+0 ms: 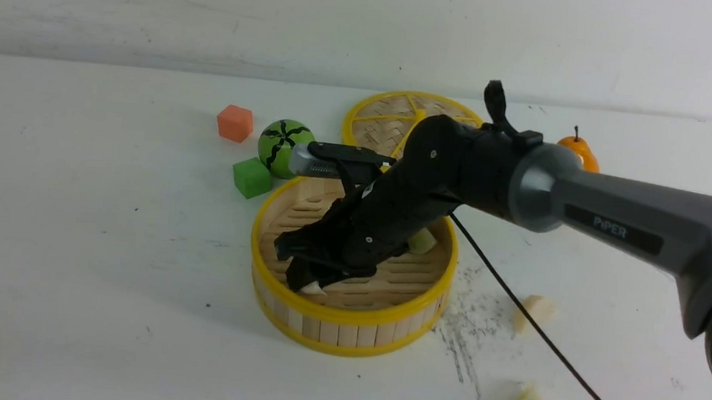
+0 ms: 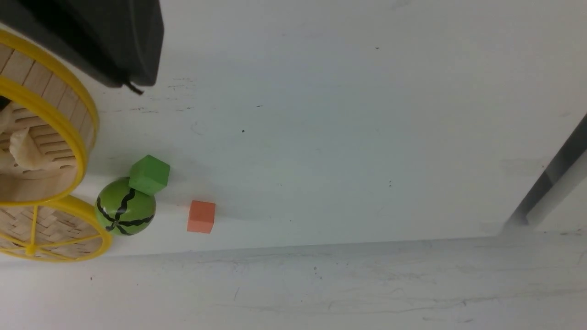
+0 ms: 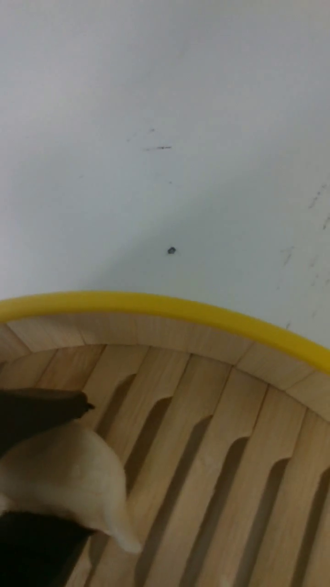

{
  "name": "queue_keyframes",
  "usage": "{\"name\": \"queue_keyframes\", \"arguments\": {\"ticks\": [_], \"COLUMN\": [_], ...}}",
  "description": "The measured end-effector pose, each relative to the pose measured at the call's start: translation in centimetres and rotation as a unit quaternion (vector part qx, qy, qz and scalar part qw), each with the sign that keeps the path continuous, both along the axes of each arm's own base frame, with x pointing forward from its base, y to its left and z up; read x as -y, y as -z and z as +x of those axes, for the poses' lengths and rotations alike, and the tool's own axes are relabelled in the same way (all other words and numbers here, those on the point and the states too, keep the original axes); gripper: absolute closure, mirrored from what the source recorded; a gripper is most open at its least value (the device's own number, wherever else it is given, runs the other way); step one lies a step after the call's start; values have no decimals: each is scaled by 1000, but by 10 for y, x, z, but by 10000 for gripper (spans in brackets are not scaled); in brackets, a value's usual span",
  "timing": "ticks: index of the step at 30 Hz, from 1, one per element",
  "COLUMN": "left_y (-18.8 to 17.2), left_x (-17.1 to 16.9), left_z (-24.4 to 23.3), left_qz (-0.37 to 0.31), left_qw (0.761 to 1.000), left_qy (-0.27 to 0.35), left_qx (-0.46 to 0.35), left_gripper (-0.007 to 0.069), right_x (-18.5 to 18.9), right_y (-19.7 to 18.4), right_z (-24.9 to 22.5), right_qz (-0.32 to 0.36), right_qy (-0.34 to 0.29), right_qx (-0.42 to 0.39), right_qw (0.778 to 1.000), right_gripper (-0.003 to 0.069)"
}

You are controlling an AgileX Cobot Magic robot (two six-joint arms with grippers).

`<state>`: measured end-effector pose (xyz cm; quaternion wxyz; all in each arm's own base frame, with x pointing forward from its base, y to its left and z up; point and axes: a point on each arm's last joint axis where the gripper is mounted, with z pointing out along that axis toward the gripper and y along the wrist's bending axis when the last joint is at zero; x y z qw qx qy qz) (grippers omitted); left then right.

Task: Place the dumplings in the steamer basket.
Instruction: Use the right arm to put the dumpling into the steamer, then use the right arm to grab a dumpling

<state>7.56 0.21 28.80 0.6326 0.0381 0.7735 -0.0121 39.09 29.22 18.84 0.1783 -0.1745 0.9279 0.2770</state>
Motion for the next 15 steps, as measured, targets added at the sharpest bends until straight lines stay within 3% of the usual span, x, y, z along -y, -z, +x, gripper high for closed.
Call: {"name": "queue_keyframes", "arguments": {"ticks": [3,8,15], "left_y": [0,0,0], "left_x": [0,0,0], "left_z": [0,0,0], "left_qz": [0,0,0], "left_qw": [1000,1000,1000], "left_qy": [0,0,0], "left_qx": [0,0,0], "left_gripper": [629,627,626], "right_x": [0,4,36], "right_y": [-1,-9,-76], "right_z": [3,5,5], "right_qz": [3,10,32], "right_qy": [8,16,35], "right_qx": [11,22,78], "right_qw": [1000,1000,996], "right_gripper": [278,213,200]}}
